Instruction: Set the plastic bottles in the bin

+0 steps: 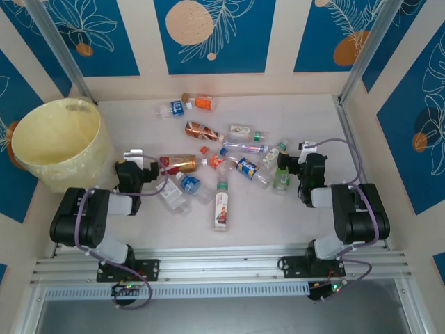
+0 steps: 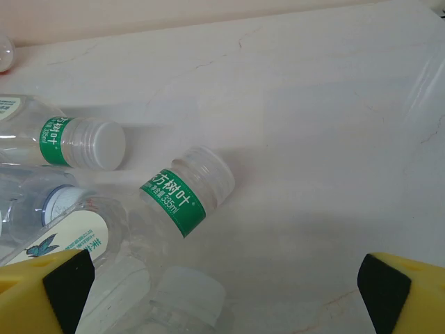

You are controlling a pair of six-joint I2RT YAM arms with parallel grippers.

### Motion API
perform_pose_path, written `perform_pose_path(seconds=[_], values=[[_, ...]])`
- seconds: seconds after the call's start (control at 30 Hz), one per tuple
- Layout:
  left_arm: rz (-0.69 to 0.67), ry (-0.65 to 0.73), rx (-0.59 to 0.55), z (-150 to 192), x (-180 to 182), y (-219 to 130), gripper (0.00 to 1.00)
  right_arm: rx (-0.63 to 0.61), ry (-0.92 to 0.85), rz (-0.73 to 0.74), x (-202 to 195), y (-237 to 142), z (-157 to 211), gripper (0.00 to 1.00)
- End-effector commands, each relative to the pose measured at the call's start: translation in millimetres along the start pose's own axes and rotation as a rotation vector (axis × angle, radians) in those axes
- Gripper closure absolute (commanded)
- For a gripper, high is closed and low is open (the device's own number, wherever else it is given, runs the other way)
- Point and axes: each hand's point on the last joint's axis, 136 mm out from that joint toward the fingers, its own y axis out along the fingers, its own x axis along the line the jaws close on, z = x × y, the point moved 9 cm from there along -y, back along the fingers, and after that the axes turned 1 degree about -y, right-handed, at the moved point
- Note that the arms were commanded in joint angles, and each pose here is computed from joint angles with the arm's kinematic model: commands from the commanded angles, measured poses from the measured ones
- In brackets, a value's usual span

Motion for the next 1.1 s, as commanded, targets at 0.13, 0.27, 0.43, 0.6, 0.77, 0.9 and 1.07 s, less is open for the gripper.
perform_pose_path(seconds=[0.13, 0.27, 0.43, 0.6, 0.77, 0.9, 1.07], values=[[0.018, -0.001, -0.038, -9.6, -2.7, 1.3, 0.0, -0.027, 0.0, 0.017, 0.1, -1.7, -2.5, 0.0], [0.06, 0.017, -0.033, -10.0, -6.4, 2.0, 0.0, -0.026, 0.0, 0.017, -0.1, -1.7, -2.5, 0.0], [0.062, 0.016, -0.03, -9.9, -6.7, 2.6, 0.0, -0.026, 0.002, 0.016, 0.1, -1.7, -2.3, 0.0], [0.062, 0.016, -0.03, -10.0, -6.3, 2.6, 0.0, -0.024, 0.007, 0.007, -1.2, -1.4, -2.9, 0.0], [0.062, 0.016, -0.029, -9.9, -6.4, 2.6, 0.0, -0.023, 0.011, 0.0, -1.8, -1.5, -2.8, 0.0], [0.061, 0.018, -0.029, -9.8, -6.4, 2.6, 0.0, -0.024, 0.011, 0.001, -1.8, -1.6, -3.0, 0.01], [0.068, 0.021, -0.038, -10.5, -6.9, 1.4, 0.0, -0.032, 0.008, 0.003, -1.6, -2.7, -3.2, 0.0]])
